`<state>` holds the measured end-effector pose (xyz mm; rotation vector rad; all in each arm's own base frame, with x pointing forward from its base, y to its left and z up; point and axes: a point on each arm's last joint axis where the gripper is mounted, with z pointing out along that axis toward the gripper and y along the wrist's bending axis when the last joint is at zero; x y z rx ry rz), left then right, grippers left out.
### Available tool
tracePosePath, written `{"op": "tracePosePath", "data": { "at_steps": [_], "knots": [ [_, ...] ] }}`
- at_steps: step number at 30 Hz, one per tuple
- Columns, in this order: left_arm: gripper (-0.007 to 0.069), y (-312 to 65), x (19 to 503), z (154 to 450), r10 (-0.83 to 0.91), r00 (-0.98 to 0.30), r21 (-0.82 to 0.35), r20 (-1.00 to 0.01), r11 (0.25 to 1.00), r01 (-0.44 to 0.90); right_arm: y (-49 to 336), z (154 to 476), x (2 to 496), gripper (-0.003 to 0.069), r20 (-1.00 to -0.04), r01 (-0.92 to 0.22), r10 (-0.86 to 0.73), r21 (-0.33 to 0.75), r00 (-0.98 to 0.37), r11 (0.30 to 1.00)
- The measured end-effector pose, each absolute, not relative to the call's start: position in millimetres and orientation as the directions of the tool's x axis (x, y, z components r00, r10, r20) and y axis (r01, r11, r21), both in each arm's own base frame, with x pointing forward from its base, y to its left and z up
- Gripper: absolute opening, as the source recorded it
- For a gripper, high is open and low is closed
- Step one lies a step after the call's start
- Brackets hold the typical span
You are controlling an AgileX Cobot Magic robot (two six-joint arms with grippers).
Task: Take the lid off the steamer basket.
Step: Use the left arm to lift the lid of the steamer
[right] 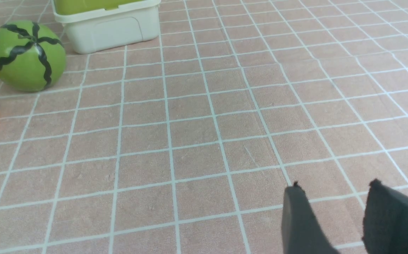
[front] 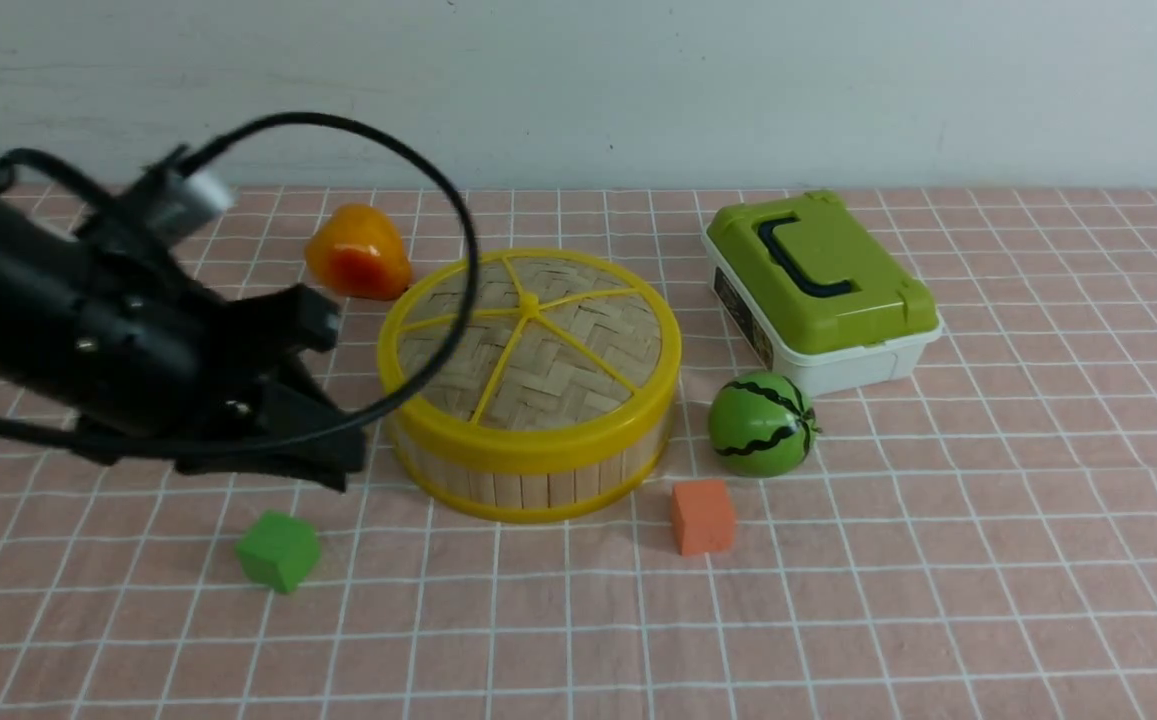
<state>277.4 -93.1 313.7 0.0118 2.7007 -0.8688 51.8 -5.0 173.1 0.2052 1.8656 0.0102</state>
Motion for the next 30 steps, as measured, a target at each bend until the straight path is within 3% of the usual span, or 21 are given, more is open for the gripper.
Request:
{"op": "tracePosePath", "data": {
  "at_steps": [6, 10, 14, 18, 21, 30],
  "knots": [
    [0.0081, -156, 309, 319, 0.16, -0.935, -0.393, -0.316, 0.875, 0.282, -5, 173, 52, 0.0241, -0.947, 0.136, 0.147, 0.111, -0.286, 0.984],
    [0.0102, -184, 331, 331, 0.222, -0.9, -0.279, -0.376, 0.899, 0.339, -5, 173, 52, 0.0241, -0.947, 0.136, 0.147, 0.111, -0.286, 0.984],
    [0.0215, -214, 364, 330, 0.316, -0.849, -0.118, -0.424, 0.91, 0.398, -5, 173, 52, 0.0241, -0.947, 0.136, 0.147, 0.111, -0.286, 0.984],
    [0.0322, -225, 385, 328, 0.327, -0.827, -0.069, -0.457, 0.914, 0.4, -5, 173, 52, 0.0241, -0.947, 0.136, 0.147, 0.111, -0.286, 0.984],
    [0.0415, -231, 412, 325, 0.262, -0.821, -0.043, -0.508, 0.944, 0.328, -5, 173, 52, 0.0241, -0.947, 0.136, 0.147, 0.111, -0.286, 0.984],
    [0.043, -231, 453, 292, 0.153, -0.847, -0.031, -0.508, 0.98, 0.196, -5, 173, 52, 0.0241, -0.947, 0.136, 0.147, 0.111, -0.286, 0.984]
  ]
}}
